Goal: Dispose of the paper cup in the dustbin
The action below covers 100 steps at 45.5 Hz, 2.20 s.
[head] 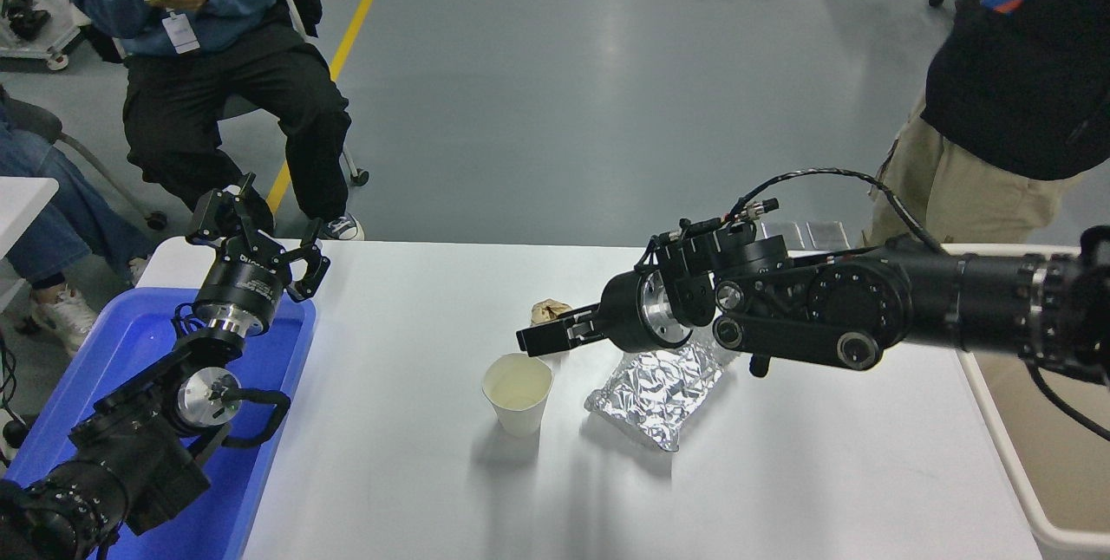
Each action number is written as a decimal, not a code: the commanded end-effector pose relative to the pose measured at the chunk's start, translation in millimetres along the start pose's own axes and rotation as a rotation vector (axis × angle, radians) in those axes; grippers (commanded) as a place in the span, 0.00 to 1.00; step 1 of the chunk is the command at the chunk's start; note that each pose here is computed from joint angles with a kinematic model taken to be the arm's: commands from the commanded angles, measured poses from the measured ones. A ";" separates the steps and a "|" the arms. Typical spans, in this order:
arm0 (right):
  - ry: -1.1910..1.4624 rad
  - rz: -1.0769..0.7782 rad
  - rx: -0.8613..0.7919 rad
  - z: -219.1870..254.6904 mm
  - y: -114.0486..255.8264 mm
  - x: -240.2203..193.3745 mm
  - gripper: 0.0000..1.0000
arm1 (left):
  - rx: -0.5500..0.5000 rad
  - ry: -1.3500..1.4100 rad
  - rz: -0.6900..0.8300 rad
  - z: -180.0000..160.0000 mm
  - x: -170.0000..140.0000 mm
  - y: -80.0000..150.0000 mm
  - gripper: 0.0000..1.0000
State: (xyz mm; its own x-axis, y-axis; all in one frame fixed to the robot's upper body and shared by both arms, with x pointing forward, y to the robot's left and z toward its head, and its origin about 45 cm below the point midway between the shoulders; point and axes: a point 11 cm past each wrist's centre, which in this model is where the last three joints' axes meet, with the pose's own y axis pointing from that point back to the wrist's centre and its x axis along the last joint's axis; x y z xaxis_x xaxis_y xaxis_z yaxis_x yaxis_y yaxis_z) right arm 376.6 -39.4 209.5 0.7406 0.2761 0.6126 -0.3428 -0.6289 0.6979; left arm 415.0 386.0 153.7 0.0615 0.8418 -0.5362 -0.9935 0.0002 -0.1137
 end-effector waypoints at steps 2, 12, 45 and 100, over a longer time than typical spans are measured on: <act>-0.001 -0.033 -0.095 11.8 -24.5 -9.8 1.00 | 0.001 0.000 0.000 -0.2 0.0 0.0 1.00; -0.057 -0.026 -0.202 51.4 -27.6 -23.6 1.00 | 0.000 0.000 0.000 0.0 0.0 0.0 1.00; -0.294 -0.038 -0.098 34.6 -33.1 -27.1 1.00 | 0.000 0.000 0.000 0.0 0.0 0.0 1.00; -0.274 -0.033 -0.105 40.8 -40.8 -50.1 0.66 | 0.001 0.000 0.000 -0.2 0.0 0.0 1.00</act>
State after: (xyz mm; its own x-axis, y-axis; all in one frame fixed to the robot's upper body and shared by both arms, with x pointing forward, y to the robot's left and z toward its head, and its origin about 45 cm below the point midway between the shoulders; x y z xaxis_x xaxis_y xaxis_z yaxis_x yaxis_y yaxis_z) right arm 377.7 -57.8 135.3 0.8845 0.0595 0.4628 -0.3623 -0.5376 0.7614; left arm 415.0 386.0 153.7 0.0616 0.8418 -0.5363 -0.9935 0.0002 -0.1137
